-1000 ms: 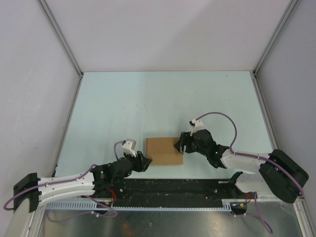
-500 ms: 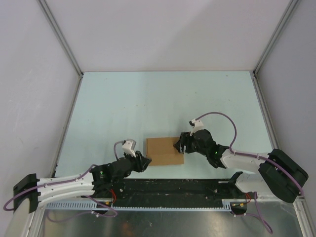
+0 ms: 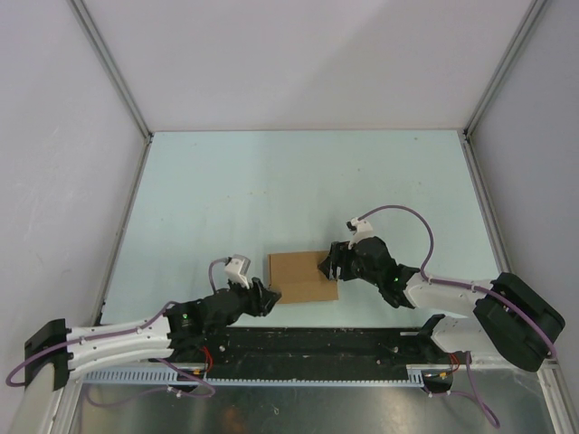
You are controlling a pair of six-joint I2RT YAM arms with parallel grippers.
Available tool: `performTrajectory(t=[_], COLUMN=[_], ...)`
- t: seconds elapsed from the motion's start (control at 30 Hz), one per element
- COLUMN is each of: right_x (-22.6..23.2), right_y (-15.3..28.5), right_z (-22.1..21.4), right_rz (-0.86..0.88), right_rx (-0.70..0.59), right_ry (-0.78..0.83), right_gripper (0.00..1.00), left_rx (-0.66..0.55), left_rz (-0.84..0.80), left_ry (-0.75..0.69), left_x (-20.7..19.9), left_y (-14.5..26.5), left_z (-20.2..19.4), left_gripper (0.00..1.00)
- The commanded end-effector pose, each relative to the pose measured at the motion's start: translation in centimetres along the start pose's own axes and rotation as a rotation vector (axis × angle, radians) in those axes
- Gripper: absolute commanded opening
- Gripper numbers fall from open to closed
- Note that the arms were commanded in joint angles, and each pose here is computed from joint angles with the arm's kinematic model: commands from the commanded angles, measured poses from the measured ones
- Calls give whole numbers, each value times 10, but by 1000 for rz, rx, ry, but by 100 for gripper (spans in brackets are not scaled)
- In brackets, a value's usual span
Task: Fold the paper box
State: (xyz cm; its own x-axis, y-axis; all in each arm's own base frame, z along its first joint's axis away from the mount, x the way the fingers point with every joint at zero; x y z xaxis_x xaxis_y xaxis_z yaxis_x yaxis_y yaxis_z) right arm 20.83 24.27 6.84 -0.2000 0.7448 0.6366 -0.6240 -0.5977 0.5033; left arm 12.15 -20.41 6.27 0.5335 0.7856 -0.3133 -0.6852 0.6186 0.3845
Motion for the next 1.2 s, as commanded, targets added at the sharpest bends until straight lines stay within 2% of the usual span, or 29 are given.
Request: performTrajectory(t=[0.0, 0.27, 1.17], right_x=[14, 14, 17], right_y=[-2, -2, -3], right_z=[11, 12, 9], right_rz=[40, 39, 54], right_rx=[-24, -28, -15], right_ry=[8, 7, 5], right_gripper=[69, 69, 69], left_rx=[7, 71, 8], left_rz=[-33, -39, -103], left_ry=[-14, -17, 10], left_x=[-8, -12, -23], left_y=[0, -1, 4], left_z=[3, -6, 9], left_gripper=[57, 58, 44])
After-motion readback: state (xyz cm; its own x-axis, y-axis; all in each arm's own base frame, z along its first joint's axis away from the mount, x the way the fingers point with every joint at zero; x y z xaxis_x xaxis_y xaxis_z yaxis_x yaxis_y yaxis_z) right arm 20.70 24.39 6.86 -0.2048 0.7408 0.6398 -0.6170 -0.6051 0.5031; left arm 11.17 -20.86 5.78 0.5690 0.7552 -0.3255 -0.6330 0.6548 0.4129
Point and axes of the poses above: each gripper's point midway between its finger pads, its own y axis back along the fingers, its own x axis along the line the jaws close on, z = x × y, the point moved 2 cm from there along y, back along the fingers, and after that the axes turned 14 degrees about -y, right-handed, at the moved point
